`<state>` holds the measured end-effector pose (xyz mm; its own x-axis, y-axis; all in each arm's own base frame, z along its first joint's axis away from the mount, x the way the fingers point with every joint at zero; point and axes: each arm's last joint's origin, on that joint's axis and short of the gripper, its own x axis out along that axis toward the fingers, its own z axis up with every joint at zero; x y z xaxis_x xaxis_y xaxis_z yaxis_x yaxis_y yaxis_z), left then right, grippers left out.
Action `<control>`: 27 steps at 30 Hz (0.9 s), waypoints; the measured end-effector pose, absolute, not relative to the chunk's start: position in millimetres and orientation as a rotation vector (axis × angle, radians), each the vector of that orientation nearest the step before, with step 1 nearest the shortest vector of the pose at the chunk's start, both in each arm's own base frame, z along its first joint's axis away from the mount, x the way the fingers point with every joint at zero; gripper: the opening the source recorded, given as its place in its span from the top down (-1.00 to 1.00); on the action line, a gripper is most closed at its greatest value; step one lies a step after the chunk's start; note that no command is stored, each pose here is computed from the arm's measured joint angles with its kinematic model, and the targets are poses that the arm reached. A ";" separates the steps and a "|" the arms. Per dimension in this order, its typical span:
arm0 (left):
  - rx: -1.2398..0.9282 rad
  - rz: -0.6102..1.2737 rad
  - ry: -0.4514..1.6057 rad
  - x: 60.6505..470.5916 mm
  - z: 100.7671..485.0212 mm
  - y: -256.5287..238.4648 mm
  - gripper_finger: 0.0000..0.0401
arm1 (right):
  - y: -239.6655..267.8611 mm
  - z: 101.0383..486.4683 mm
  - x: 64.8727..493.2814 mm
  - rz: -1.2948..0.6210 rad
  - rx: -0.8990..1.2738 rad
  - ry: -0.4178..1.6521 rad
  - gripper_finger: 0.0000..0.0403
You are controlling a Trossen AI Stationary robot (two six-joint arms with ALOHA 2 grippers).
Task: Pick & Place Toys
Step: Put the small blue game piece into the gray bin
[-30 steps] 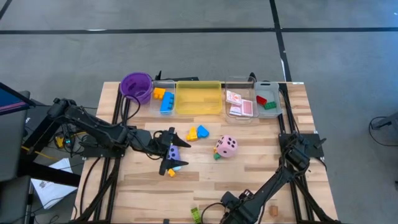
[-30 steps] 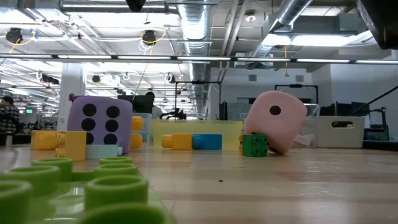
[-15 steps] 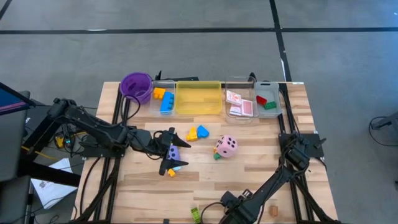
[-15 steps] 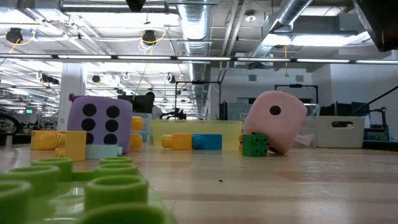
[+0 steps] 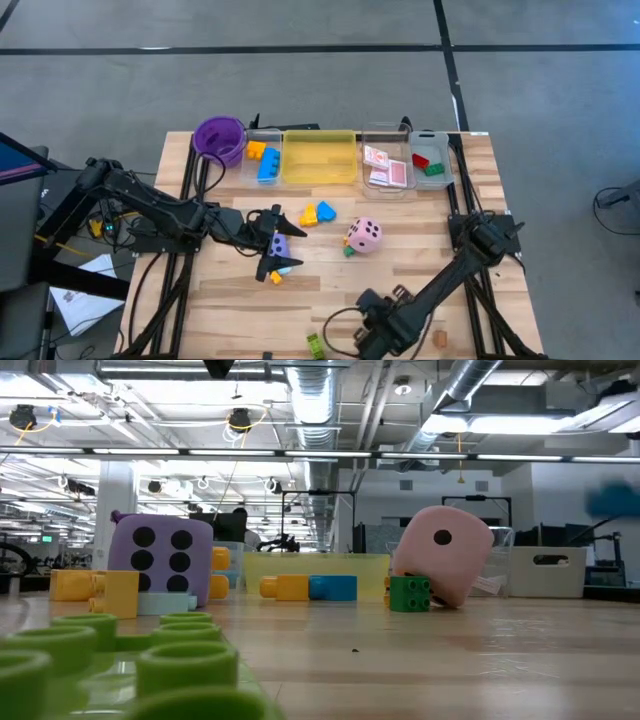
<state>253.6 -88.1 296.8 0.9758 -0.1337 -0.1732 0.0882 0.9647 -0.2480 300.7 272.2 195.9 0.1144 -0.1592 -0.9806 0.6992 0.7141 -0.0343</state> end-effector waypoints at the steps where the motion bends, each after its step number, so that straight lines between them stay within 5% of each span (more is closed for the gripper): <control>1: -0.242 -0.113 0.190 253.6 296.8 -88.1 -0.70 | 269.4 204.0 297.3 -0.685 0.486 1.274 0.38; 14: -0.242 -0.114 0.191 253.6 296.7 -88.1 -0.70 | 206.1 303.6 237.8 -0.805 0.218 0.700 0.38; 27: -0.245 -0.118 0.193 253.5 296.6 -88.3 -0.70 | 69.4 278.7 164.0 -1.083 0.204 0.595 0.38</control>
